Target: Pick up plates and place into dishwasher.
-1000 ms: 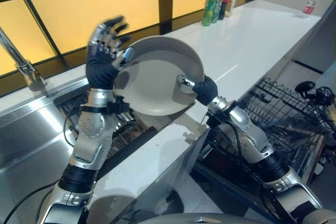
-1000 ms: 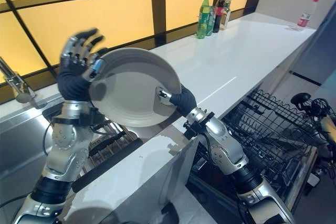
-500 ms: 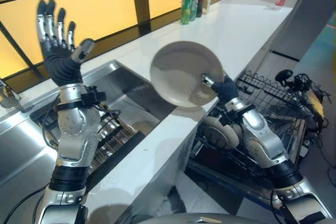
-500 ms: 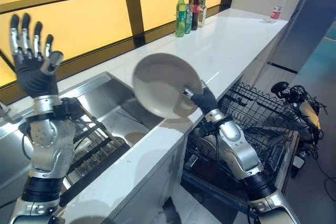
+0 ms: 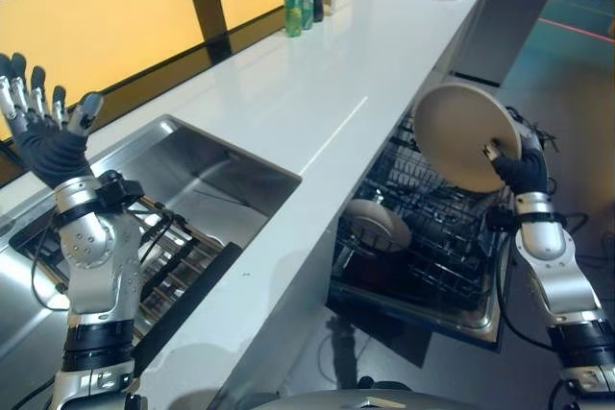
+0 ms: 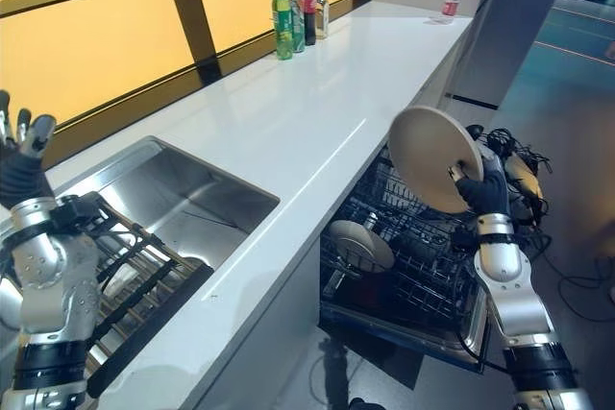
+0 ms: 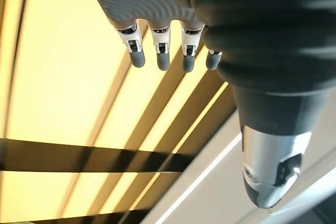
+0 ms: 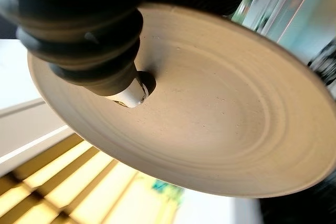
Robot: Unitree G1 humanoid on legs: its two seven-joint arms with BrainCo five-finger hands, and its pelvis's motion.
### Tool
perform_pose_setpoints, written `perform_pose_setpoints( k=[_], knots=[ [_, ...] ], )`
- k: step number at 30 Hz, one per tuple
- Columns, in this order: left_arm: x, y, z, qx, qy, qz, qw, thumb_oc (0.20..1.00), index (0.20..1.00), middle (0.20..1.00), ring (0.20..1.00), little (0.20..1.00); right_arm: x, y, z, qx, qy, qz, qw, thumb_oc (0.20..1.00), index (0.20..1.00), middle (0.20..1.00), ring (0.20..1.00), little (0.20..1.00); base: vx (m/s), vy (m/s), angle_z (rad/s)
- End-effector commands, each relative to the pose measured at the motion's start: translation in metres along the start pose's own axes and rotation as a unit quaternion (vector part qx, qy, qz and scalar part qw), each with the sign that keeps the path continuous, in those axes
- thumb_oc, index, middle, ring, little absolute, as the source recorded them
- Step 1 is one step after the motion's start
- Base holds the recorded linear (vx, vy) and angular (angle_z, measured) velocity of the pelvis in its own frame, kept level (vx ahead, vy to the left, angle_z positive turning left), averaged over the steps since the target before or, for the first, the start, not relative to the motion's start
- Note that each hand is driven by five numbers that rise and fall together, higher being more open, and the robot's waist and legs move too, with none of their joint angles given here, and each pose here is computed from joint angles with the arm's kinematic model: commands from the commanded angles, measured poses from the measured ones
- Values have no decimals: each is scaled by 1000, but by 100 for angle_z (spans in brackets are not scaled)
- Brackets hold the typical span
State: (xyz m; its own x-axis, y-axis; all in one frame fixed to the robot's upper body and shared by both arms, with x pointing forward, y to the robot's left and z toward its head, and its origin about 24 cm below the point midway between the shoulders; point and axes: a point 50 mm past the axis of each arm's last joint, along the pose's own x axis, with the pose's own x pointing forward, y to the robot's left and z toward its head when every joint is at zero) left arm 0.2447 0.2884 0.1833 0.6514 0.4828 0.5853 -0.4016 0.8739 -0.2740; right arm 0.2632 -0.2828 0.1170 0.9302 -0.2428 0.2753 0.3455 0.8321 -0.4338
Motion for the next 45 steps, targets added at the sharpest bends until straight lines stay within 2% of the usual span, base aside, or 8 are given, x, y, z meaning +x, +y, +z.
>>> perform_pose_setpoints(
  k=[1, 13, 22, 30, 38, 45],
  knots=[
    [16, -2, 9, 26, -20, -29, 999, 1000, 1000, 1000, 1000, 1000, 12, -24, 22, -52, -72, -55, 995, 200, 200, 200, 200, 200, 63, -359, -17],
    [27, -1, 10, 34, -1, -23, 999, 1000, 1000, 1000, 1000, 1000, 19, -38, 4, -92, -36, -85, 991, 200, 200, 200, 200, 200, -18, -307, 3],
    [33, -12, 12, 10, -21, -1, 1000, 1000, 1000, 1000, 1000, 1000, 53, -54, 26, -146, -71, -86, 983, 200, 200, 200, 200, 200, -125, -82, 17],
    [39, -14, 19, -3, -46, 12, 999, 1000, 1000, 1000, 1000, 1000, 75, -78, 48, -233, -112, -92, 962, 200, 200, 200, 200, 200, -99, -66, 2],
    [49, -12, 28, 8, -59, 1, 998, 1000, 1000, 1000, 1000, 1000, 84, -80, 53, -313, -125, -48, 940, 200, 200, 200, 200, 200, 1, -107, 3],
    [51, -7, 31, 20, -65, -3, 998, 1000, 1000, 1000, 1000, 1000, 86, -61, 51, -322, -132, 15, 937, 200, 200, 200, 200, 200, 60, -97, 8]
  ],
)
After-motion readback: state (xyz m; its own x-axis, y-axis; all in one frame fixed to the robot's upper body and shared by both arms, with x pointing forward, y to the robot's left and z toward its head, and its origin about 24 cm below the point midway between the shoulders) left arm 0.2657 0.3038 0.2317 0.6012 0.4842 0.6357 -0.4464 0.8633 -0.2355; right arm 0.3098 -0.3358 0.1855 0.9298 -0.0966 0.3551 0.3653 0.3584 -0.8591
